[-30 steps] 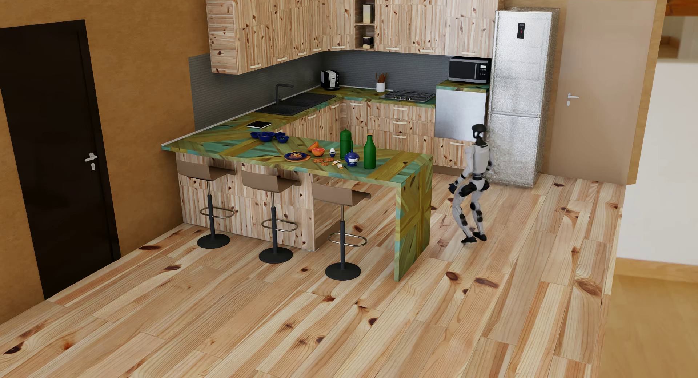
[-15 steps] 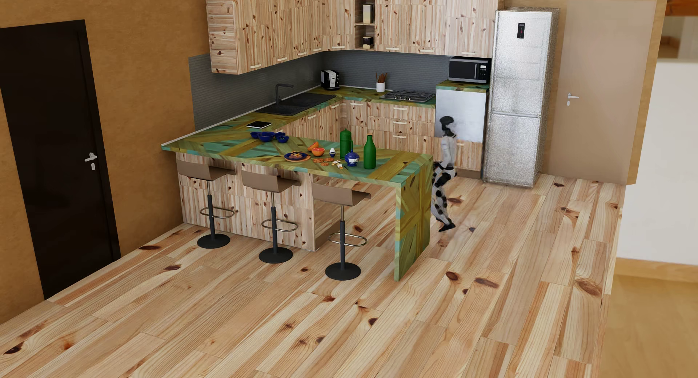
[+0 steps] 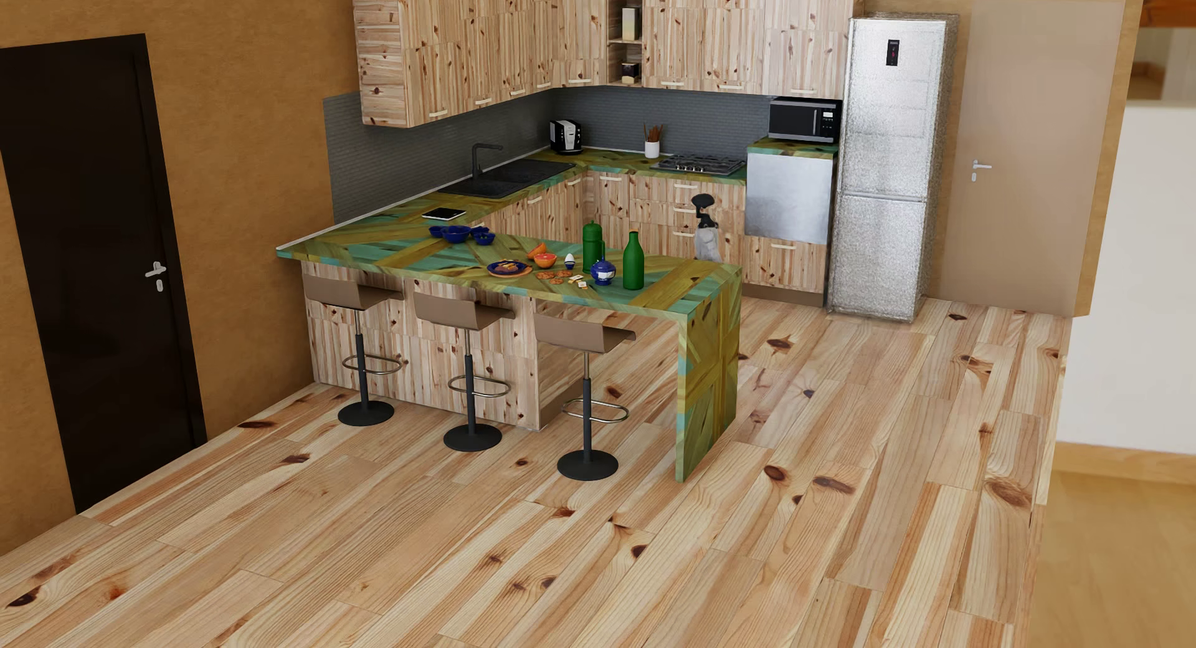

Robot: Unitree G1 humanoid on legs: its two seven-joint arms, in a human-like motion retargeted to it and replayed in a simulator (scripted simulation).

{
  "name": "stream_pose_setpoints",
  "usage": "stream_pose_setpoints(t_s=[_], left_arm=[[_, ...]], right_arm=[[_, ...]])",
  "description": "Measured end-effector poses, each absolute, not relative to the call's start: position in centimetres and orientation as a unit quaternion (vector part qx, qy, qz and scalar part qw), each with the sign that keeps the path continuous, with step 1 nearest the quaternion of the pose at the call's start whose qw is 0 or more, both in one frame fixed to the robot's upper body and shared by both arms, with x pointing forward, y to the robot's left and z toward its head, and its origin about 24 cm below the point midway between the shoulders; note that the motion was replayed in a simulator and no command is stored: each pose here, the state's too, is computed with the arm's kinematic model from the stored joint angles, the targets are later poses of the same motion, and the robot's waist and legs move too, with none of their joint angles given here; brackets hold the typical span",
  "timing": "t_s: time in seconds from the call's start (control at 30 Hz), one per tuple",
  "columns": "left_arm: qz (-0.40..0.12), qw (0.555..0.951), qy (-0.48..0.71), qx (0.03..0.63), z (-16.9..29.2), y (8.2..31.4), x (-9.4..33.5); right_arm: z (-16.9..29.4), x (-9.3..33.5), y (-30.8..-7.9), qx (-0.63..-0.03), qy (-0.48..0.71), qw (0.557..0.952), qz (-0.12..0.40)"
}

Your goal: Circle the corner

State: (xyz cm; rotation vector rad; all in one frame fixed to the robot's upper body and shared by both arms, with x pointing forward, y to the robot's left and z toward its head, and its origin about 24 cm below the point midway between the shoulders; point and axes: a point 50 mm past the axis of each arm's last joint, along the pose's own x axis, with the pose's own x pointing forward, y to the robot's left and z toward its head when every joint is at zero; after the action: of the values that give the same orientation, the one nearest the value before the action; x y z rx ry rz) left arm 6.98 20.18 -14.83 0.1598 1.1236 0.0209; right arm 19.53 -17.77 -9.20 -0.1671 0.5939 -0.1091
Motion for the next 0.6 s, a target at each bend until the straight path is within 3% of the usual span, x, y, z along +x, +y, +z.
stream_pose_setpoints(t_s=[0.1, 0.13, 0.17, 0.23, 0.3, 0.37, 0.43, 0.5, 0.6], left_arm=[[0.071, 0.869, 0.481, 0.089, -13.0, 19.5, 11.6], [0.062, 0.865, 0.489, 0.094, -13.3, 19.4, 11.4], [0.059, 0.859, 0.501, 0.093, -13.5, 20.3, 10.4], [0.03, 0.847, 0.521, 0.101, -14.0, 21.1, 7.8], [-0.058, 0.84, 0.521, 0.144, -14.3, 20.4, 8.8], [-0.071, 0.884, 0.437, 0.149, -12.3, 20.1, 13.6], [-0.054, 0.929, 0.35, 0.109, -10.7, 18.4, 17.0], [-0.027, 0.951, 0.301, 0.064, -9.8, 18.2, 17.8], [-0.005, 0.93, 0.362, 0.06, -11.3, 19.6, 15.4]], right_arm=[[-10.6, 14.6, -22.6, -0.146, 0.324, 0.932, -0.074], [-10.3, 15.0, -24.5, -0.161, 0.324, 0.927, -0.099], [-9.4, 17.0, -24.7, -0.163, 0.306, 0.931, -0.111], [-7.7, 20.6, -21.8, -0.142, 0.266, 0.95, -0.087], [-9.0, 20.4, -18.2, -0.118, 0.287, 0.95, -0.023], [-10.3, 17.7, -19.1, -0.114, 0.325, 0.939, 0.006], [-11.3, 14.9, -21.2, -0.121, 0.377, 0.918, 0.011], [-11.4, 13.6, -22.9, -0.113, 0.399, 0.91, -0.023], [-11.0, 16.3, -19.3, -0.092, 0.38, 0.92, -0.018]])
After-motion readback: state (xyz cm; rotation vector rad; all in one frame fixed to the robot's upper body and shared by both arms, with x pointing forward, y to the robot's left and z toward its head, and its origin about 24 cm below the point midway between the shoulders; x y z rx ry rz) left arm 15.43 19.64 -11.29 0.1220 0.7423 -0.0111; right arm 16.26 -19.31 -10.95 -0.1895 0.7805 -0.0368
